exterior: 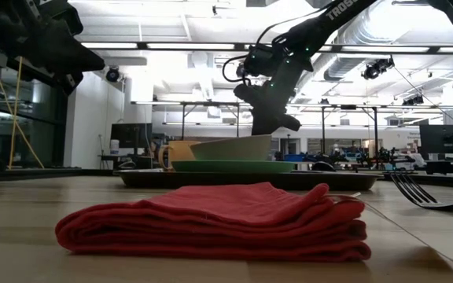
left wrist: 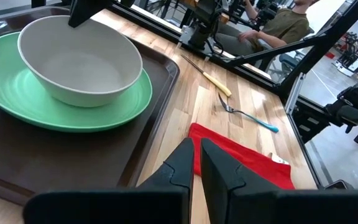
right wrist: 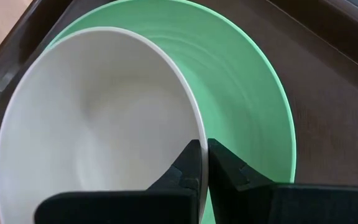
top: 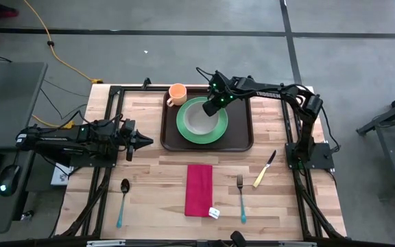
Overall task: Set up tray
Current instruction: Put the gray bowl on top of the green plate to the bottom of the yellow mug, then put the red table napkin on the brown tray to the right of the green plate
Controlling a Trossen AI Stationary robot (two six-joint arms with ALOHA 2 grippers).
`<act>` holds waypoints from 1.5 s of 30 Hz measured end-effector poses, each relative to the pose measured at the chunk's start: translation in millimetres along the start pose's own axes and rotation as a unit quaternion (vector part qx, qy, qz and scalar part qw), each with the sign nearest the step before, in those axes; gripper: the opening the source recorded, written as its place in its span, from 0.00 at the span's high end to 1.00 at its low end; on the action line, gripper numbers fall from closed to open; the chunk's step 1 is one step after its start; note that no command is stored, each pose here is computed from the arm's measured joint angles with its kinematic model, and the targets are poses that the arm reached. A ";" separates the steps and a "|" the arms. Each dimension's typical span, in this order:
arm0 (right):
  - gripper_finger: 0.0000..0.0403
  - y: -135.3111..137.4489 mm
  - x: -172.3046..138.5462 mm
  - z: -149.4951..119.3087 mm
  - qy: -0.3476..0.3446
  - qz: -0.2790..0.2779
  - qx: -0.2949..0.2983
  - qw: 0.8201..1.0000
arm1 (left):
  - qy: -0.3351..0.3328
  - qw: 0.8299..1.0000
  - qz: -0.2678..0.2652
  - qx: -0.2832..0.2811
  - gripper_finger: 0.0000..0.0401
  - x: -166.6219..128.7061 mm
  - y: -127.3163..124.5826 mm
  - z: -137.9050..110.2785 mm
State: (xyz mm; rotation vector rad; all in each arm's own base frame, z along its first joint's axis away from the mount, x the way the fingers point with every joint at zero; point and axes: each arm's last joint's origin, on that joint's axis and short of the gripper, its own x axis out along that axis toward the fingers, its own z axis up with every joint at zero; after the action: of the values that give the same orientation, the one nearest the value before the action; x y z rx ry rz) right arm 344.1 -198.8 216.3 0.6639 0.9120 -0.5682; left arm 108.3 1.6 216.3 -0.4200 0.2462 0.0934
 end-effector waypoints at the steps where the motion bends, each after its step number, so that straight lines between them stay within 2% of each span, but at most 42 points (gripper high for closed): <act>1: 1.00 0.0 0.0 0.0 0.000 0.000 0.000 1.000 | 0.000 1.000 0.000 0.000 0.86 0.0 0.0 0.0; 30: 0.99 0.8 0.1 0.7 -0.002 0.010 -0.021 1.000 | 0.000 1.000 0.000 0.000 0.86 0.0 0.0 0.0; 40: 0.85 -1.6 -0.1 1.7 -0.004 0.004 -0.015 1.000 | 0.000 1.000 0.000 0.000 0.86 0.0 0.0 0.0; 45: 0.81 -3.4 -0.4 2.4 -0.005 0.002 -0.013 1.000 | 0.002 1.000 0.001 0.000 0.86 0.0 0.2 -0.4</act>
State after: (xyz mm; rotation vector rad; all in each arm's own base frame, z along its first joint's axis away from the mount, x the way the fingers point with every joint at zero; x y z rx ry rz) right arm 342.8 -202.8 216.7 0.6387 0.9069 -0.5555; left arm 108.2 1.6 215.9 -0.4199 0.2504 0.0944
